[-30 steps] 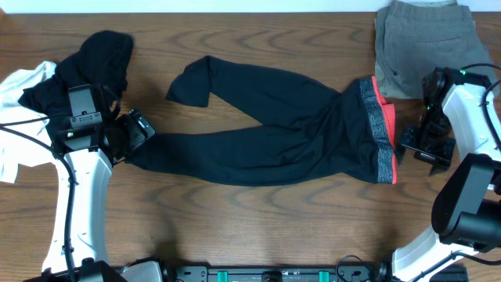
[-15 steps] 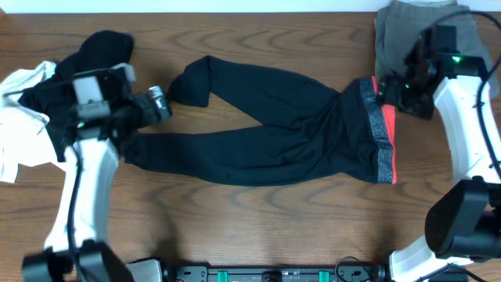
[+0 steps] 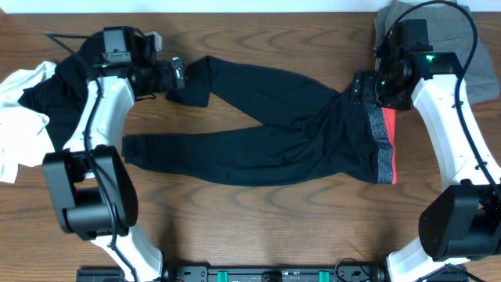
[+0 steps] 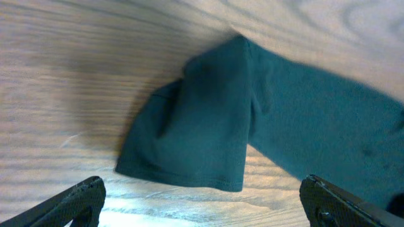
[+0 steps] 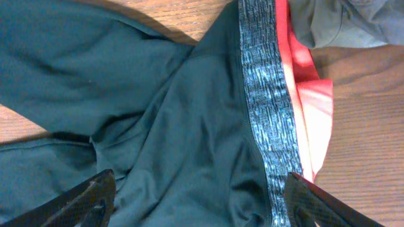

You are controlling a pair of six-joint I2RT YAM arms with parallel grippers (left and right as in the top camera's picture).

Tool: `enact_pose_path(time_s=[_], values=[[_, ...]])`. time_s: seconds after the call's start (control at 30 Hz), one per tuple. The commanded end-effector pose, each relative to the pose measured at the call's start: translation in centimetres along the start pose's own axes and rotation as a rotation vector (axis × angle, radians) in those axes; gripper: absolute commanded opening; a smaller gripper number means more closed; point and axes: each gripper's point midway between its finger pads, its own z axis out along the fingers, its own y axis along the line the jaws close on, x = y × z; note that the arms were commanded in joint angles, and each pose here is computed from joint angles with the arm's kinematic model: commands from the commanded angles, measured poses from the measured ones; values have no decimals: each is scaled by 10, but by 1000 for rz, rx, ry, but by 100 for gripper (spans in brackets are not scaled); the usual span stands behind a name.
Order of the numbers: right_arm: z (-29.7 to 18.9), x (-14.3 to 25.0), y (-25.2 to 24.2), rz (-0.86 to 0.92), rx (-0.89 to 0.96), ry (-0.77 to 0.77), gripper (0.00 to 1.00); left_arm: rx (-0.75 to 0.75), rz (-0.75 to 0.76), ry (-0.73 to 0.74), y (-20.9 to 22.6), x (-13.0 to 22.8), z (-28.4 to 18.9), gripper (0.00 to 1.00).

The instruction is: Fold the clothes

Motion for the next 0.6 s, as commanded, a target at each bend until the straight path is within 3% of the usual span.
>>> enact_pose_path(time_s=[0.0,0.1,0.43,0.57], values=[[-10,-7,5,-23,-9,-36,84,-54,235,59,-12,11,19,99],[-10,-6,5,-23,-9,-34,85,-168,333,116,-10,24,33,99],[-10,-5,4,-22,-8,-27,84,-210,400,181,-15,42,57,99],[-10,-5,4,-22,-8,-27,84,-209,397,194,-13,46,63,85]])
